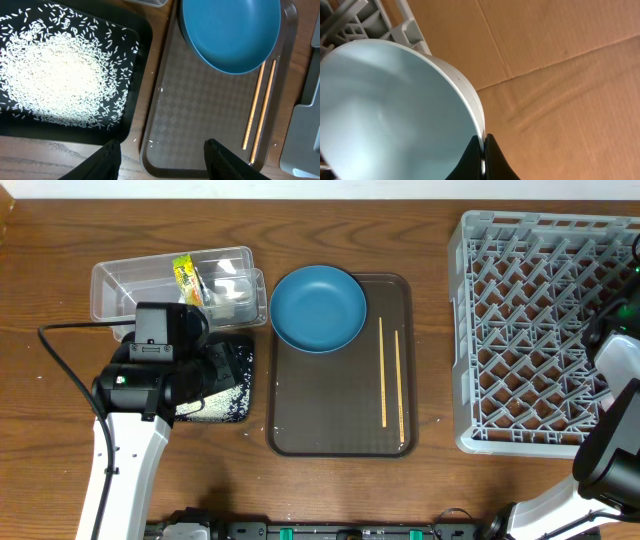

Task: Sort waste into correct bins and load items into the dishwasher rack
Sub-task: 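Reach the right gripper to the rim of the blue plate and grasp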

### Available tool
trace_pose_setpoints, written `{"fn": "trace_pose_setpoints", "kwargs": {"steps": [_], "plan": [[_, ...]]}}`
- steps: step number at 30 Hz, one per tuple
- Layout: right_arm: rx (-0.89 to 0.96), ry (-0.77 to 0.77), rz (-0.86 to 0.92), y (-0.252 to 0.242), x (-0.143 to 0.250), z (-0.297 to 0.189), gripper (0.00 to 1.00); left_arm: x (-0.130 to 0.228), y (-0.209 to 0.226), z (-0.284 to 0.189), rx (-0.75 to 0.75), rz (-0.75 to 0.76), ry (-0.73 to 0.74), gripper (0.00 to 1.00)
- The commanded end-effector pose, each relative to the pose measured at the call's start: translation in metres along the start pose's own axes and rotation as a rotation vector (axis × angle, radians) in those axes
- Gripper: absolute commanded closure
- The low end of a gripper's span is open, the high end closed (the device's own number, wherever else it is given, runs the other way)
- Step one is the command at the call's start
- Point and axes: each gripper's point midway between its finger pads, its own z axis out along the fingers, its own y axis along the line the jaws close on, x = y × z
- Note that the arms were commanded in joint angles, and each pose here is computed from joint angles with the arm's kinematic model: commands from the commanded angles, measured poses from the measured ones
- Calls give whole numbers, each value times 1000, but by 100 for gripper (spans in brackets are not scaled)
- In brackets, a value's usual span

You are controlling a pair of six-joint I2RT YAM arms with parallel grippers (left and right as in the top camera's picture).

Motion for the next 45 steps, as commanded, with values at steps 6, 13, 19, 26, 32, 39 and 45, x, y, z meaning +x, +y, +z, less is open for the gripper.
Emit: {"fn": "trace_pose_setpoints", "kwargs": {"steps": [6, 13, 19, 26, 32, 39, 45], "plan": [[-129, -78, -20, 59, -24, -40, 72, -1, 1, 0, -2, -7, 1, 44], [-125, -108, -16, 60, -38, -65, 43, -1, 1, 0, -2, -7, 2, 44], [-205, -181, 64, 58, -60, -102, 34, -1, 1, 0, -2, -7, 2, 44], [-698, -385, 29, 119, -87, -216, 33, -1, 1, 0, -2, -7, 2, 43], [-1388, -418, 79, 192, -76, -374, 35, -1, 1, 0, -2, -7, 2, 43], [-1606, -279, 125, 241, -53, -453, 44, -1, 1, 0, -2, -7, 2, 43], [-1567, -118, 155, 287, -23, -465, 40, -1, 1, 0, -2, -7, 2, 43]]}}
